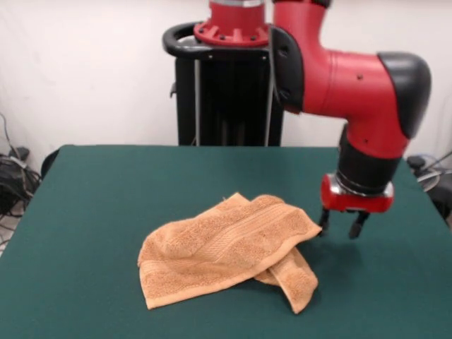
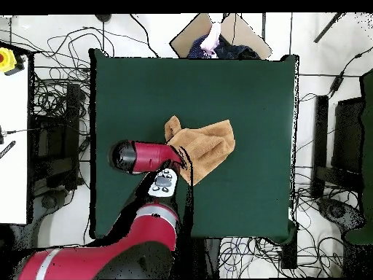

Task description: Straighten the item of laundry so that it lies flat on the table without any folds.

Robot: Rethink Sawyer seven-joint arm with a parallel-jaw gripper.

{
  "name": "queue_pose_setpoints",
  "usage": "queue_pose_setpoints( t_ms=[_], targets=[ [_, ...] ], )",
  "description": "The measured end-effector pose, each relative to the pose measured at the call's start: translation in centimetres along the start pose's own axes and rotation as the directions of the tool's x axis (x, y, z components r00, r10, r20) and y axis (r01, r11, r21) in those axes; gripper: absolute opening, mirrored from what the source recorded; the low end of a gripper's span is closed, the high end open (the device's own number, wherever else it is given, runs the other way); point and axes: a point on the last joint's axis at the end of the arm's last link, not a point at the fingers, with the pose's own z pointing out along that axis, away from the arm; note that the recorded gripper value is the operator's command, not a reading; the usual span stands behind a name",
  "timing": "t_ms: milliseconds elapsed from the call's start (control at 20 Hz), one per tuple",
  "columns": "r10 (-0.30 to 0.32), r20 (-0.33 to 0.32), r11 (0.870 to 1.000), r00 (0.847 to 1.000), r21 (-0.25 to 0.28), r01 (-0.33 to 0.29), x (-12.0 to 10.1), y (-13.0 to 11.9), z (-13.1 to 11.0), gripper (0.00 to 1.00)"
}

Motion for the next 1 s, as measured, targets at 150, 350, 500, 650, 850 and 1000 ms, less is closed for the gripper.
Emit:
queue_pose_setpoints(
  t_ms=[150, 350, 500, 650, 850, 1000],
  targets=[
    [0.007, 0.006, 1.000, 1.000, 0.013, -0.007, -0.4, 0.9, 0.7, 1.00],
    [0.002, 0.024, 0.999, 1.000, 0.044, -0.003, -0.9, 1.1, 0.4, 1.00],
    [-0.013, 0.025, 0.997, 1.000, 0.072, 0.011, -1.7, 1.2, -1.0, 1.00],
    [-0.017, 0.006, 0.996, 1.000, 0.084, 0.017, -2.4, 1.2, -2.6, 1.00],
    [-0.018, -0.031, 0.996, 0.999, 0.092, 0.021, -3.9, 1.7, -6.5, 1.00],
    [-0.023, -0.030, 0.995, 0.999, 0.099, 0.026, -4.9, 2.1, -8.7, 1.00]
  ],
)
